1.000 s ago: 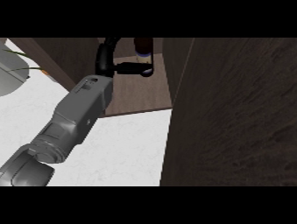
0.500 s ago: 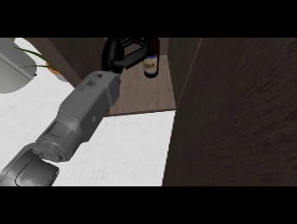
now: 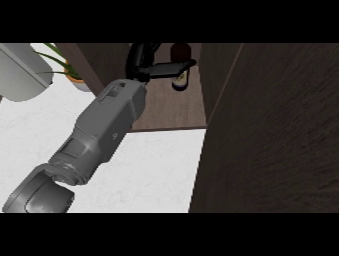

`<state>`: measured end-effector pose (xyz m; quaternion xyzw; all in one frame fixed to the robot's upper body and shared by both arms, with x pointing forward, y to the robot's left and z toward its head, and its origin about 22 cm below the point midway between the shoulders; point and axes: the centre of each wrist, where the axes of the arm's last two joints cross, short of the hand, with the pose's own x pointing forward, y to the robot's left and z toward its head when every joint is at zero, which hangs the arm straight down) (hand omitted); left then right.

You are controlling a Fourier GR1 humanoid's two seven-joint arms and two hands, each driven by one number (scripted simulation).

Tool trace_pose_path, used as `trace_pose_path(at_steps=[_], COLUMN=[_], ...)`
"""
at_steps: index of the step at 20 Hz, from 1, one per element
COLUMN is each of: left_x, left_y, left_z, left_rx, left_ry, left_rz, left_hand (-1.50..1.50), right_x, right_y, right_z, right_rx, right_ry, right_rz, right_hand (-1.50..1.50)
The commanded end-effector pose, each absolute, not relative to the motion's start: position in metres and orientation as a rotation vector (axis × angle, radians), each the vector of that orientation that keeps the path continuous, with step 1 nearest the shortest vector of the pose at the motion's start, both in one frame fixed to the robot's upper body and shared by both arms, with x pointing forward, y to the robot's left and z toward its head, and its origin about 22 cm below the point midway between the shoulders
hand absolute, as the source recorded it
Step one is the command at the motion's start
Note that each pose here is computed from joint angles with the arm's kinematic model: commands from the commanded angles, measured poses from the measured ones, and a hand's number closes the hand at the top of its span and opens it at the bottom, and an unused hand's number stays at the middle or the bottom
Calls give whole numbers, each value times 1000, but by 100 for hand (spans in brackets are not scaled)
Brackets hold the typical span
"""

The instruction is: Pick up the wine, place it into the cabinet and close the cabinet

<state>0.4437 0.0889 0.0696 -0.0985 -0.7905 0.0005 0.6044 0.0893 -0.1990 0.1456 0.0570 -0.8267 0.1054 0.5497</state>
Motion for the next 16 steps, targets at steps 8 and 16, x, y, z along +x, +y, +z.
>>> trace_pose_path(at_steps=[8, 16], left_x=[431, 407], left_y=[85, 85], left_z=[56, 36], left_rx=[-356, -489], left_ry=[-1819, -1776], left_rz=[20, 28], left_hand=[-150, -150], right_x=[60, 61], right_y=[-204, -205], right_z=[184, 187], right_rx=[218, 200], right_ry=[-1951, -1936], right_rz=[162, 180], right_hand=[-150, -150])
